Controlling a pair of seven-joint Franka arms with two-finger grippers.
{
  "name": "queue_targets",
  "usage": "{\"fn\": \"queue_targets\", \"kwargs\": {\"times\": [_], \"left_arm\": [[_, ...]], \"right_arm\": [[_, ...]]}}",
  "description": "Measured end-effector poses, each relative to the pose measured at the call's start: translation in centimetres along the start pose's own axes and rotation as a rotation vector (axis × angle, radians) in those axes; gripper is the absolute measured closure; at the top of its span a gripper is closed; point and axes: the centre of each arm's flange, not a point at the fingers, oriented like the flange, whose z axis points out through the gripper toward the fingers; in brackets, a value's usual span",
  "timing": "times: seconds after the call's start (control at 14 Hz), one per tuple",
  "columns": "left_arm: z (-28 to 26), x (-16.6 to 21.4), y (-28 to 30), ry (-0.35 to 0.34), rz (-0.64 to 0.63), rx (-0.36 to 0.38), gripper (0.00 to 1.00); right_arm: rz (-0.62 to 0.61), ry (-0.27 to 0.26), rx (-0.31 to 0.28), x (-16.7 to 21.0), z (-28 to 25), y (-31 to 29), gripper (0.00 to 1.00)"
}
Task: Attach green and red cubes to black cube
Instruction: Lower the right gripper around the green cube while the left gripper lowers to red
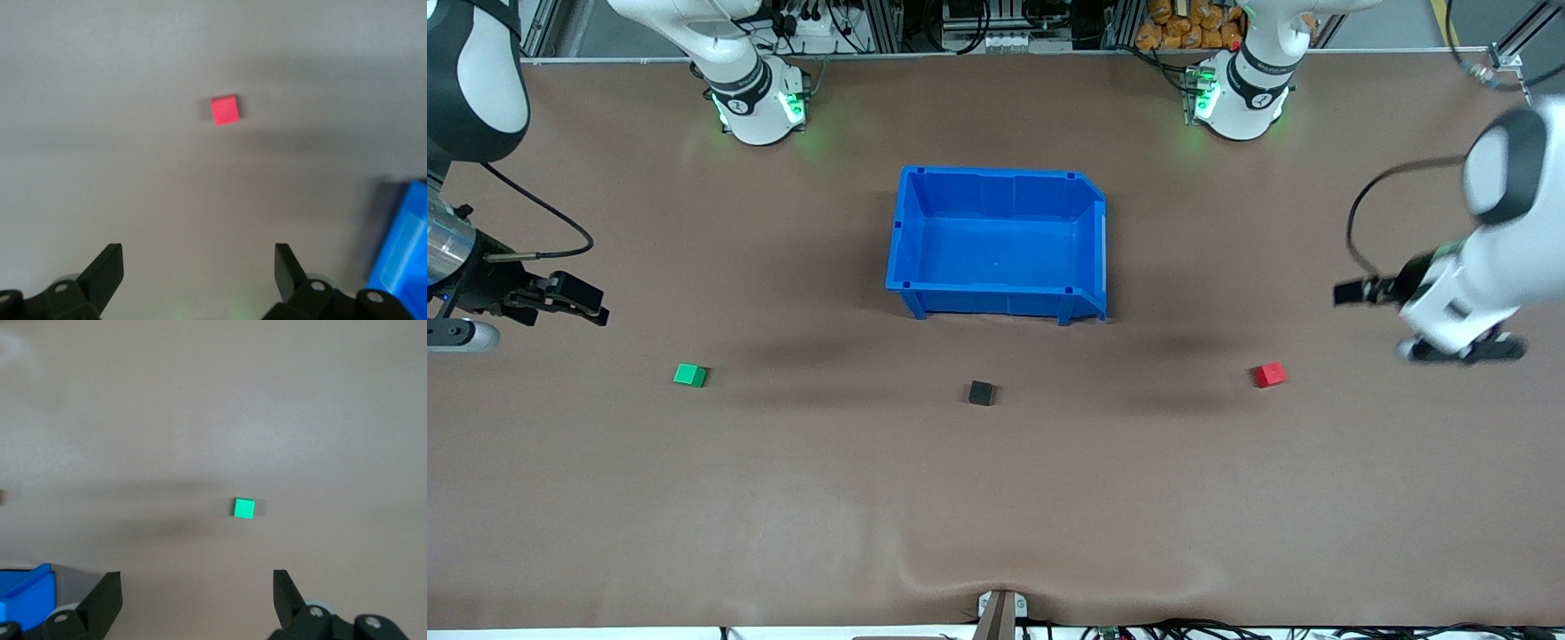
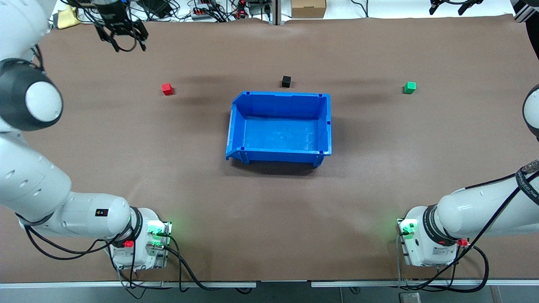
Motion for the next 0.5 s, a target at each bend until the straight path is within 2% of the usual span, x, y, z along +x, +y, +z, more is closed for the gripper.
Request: {"fn": "queue_targets", "kwargs": {"times": [0.21, 0.5], "left_arm": [[5.0, 2.6, 0.7, -0.010, 0.006, -0.001, 0.00], [8.5, 4.8, 1.0, 0.029, 0.008, -0.005, 0.00]], "right_arm": [[0.000, -0.001, 0.000, 0.1, 0.1, 0.0, 0.00], [0.001, -0.002, 0.000, 0.1, 0.2, 0.0, 0.00]]}}
